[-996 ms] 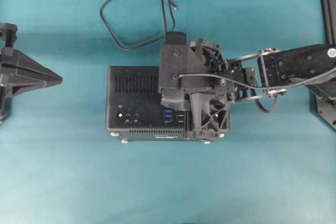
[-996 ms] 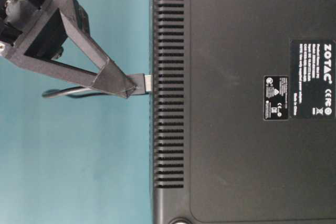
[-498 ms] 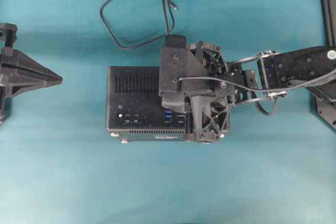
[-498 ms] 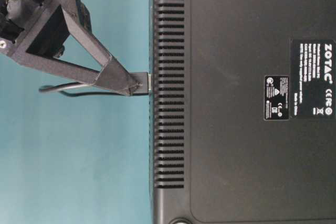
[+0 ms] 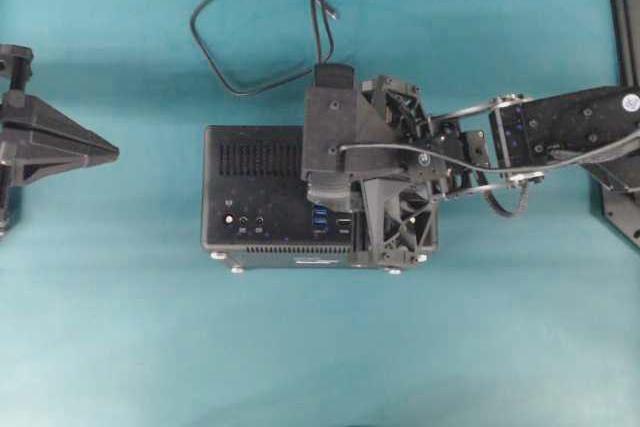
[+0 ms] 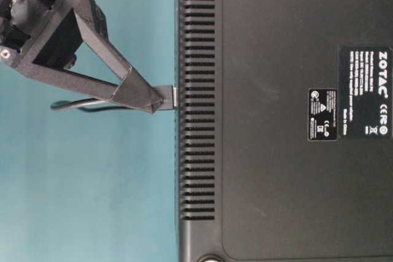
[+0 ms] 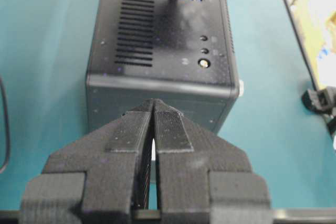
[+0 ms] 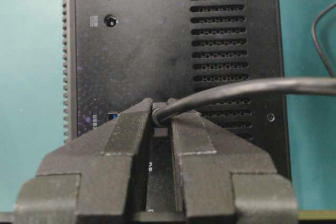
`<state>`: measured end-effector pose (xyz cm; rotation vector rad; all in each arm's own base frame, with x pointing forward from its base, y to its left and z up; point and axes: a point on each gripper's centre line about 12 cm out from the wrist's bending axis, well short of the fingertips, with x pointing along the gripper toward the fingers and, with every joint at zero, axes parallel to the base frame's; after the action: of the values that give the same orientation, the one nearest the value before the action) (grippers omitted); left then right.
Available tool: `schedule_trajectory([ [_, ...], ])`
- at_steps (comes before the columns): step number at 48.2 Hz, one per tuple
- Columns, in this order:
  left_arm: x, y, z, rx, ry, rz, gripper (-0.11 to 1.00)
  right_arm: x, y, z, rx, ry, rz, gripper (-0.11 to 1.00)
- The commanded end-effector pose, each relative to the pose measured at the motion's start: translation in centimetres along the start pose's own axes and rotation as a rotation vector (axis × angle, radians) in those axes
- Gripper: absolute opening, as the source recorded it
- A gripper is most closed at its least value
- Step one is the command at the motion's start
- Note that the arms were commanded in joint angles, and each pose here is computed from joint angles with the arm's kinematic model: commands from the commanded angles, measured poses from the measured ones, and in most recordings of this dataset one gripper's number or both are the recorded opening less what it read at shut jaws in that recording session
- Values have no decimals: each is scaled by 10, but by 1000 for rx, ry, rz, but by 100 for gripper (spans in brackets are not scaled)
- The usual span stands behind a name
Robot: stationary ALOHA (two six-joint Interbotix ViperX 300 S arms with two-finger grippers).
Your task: Insert the USB into the PC box with both arms.
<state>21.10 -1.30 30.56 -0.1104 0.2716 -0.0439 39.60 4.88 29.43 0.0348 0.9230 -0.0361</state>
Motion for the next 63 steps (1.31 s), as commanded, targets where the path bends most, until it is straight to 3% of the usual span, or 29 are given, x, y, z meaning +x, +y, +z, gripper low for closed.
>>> schedule_trajectory([
  [1,0,-1,6,0,-18,-2,0,-9,3,3,-17,-22,7,11],
  [10,0,-1,5,0,-15,-2,0,-14,7,7,-14,-47,18,20],
  [26,0,-1,5,0,-17,-2,0,-24,3,13,-4,-95,21,60],
  [38,0,-1,5,-5,-17,-2,0,-31,-5,16,4,-118,9,59],
  [49,0,-1,3,-55,-13,-3,0,-30,-9,22,1,-168,5,56],
  [54,0,-1,4,-61,-18,-4,0,-29,-9,22,0,-169,6,47],
  [63,-7,-1,7,-61,-39,-7,0,-31,-10,18,5,-142,0,19],
])
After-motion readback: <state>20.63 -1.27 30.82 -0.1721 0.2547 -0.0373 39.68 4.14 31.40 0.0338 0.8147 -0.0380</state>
